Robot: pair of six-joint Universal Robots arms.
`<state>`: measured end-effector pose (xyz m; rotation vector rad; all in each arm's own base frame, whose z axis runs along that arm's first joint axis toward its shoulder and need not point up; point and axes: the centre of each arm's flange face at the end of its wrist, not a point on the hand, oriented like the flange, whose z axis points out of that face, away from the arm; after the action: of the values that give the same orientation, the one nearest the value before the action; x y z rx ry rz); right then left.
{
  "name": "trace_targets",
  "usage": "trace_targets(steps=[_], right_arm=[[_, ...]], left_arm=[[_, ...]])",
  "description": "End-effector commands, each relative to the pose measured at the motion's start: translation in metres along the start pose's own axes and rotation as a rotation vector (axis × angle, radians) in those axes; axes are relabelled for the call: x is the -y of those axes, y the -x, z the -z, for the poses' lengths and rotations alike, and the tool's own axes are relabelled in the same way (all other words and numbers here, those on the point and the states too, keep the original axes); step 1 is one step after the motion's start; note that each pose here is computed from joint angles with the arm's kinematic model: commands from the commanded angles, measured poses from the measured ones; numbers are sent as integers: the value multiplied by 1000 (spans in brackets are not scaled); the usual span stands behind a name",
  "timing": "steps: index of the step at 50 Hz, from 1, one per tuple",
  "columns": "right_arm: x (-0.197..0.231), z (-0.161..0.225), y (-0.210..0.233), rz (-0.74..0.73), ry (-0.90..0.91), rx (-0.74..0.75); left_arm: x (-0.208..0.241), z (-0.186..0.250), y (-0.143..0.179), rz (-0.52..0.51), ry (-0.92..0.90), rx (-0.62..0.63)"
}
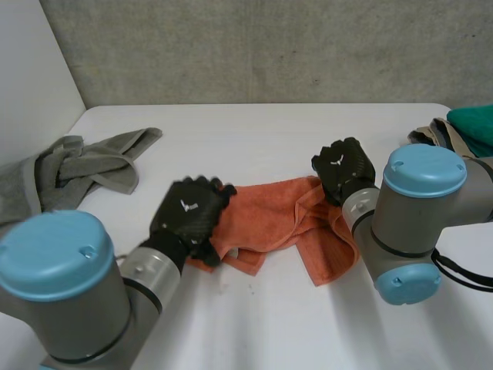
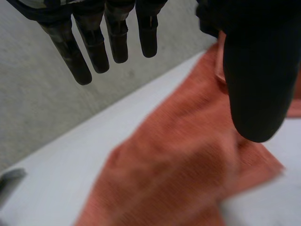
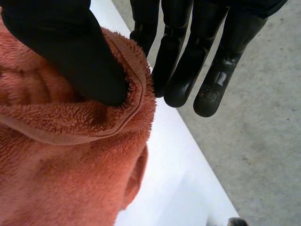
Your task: Fold the laundry.
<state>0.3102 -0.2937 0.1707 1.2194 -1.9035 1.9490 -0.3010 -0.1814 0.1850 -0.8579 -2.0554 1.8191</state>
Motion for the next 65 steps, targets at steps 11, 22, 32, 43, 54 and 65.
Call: trace_targets(steps=[11,22,32,43,54,65], right_arm=[[-12,17,9,-2,83,77],[-11,17,-8,-207,84,49],[-10,40,-91,-655,152,-5],[-56,81,-93,-840,412,34],[-77,79,-67,-1007,492,54],[-72,63,-33,-1032,489,139]], left_arm=[[-45,-46,-15,-12,95,-29],[-9,-49,0,-1,-7,33],[20,-38,24,11,-72,94],[27,-36,34,16,-91,117],[29,-35,34,17,-96,117],[27,-33,33,17,-88,114]])
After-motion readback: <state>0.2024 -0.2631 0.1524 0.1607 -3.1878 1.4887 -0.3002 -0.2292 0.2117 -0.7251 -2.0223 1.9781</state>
